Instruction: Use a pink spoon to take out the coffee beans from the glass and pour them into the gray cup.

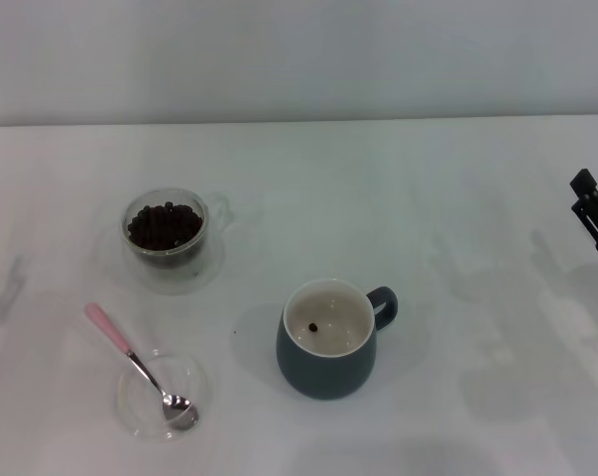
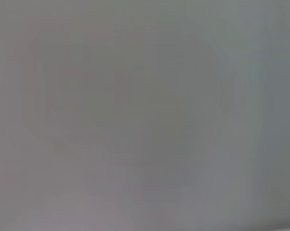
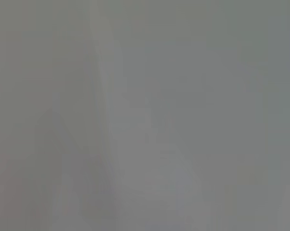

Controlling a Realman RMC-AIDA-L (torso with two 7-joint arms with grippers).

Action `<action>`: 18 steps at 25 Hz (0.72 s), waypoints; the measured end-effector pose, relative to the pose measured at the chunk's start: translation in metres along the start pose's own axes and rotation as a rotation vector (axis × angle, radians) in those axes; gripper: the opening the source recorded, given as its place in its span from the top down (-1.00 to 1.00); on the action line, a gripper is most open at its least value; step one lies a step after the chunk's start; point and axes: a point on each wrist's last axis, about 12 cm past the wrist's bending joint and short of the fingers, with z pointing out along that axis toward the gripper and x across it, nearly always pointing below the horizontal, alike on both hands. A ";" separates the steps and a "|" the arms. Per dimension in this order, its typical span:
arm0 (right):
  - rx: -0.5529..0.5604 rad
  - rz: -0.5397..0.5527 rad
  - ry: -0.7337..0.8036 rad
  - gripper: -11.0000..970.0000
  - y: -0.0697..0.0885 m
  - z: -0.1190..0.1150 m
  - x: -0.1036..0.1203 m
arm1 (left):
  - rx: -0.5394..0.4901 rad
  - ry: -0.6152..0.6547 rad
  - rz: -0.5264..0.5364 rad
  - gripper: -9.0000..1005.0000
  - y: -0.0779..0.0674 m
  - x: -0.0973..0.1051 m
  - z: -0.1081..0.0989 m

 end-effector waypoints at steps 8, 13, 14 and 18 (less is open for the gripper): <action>0.038 -0.008 0.016 -0.64 -0.003 0.008 0.001 | 0.038 -0.007 -0.060 -0.74 -0.013 -0.006 0.019; 0.045 -0.002 0.042 -0.64 -0.004 0.009 0.004 | 0.032 -0.009 -0.083 -0.74 -0.014 -0.007 0.020; 0.044 0.000 0.046 -0.64 -0.003 0.010 0.004 | 0.030 -0.010 -0.087 -0.74 -0.014 -0.007 0.020; 0.044 0.001 0.054 -0.64 -0.003 0.011 0.005 | 0.035 -0.016 -0.093 -0.75 -0.015 -0.009 0.024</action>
